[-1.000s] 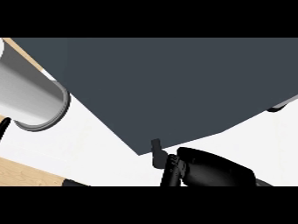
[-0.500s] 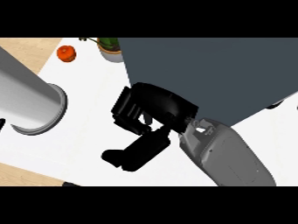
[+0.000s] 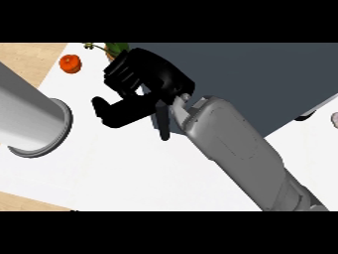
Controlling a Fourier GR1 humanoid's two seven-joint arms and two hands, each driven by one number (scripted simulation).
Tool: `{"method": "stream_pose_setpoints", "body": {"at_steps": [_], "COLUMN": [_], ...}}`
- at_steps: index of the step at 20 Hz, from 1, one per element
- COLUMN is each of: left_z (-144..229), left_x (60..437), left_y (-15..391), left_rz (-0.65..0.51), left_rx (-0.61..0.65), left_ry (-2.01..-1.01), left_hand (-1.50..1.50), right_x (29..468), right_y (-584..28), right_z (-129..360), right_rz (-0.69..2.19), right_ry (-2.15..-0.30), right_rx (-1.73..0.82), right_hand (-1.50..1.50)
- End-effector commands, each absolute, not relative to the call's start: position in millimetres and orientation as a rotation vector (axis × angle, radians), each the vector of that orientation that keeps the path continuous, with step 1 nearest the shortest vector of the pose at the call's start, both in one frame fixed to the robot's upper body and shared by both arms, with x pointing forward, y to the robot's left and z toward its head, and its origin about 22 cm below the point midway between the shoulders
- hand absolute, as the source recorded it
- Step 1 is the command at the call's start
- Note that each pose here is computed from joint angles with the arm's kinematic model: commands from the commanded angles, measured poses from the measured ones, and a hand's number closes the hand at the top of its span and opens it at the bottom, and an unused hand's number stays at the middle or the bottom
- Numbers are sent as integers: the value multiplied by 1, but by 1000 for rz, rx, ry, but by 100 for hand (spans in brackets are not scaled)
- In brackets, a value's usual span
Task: Pick up the bottled water, place it into the cabinet and close the cabinet
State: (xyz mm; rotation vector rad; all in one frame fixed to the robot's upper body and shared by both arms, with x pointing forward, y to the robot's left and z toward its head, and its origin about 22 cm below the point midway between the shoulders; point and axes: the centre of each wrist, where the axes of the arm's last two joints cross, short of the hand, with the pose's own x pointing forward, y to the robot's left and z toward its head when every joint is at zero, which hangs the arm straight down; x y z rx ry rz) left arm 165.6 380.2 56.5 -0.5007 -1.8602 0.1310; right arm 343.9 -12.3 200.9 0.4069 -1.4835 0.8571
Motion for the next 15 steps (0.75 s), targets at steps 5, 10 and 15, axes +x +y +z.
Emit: {"method": "stream_pose_setpoints", "body": {"at_steps": [5,10,15], "left_z": [55,51,53], "left_x": [160,157,156], "left_y": [387,387,385], "left_rz": [143,172,176], "left_rx": [-499,-491,-491], "left_ry": [-1875,-1873,-1885], "left_hand": [-150,-150,-150], "right_x": [384,393,395], "right_y": [-10,-15,-10], "right_z": [210,210,212], "right_rz": [564,394,360], "right_ry": [-1581,-1577,-1579], "right_rx": [291,318,326], "right_hand": [150,-150,-150]}}
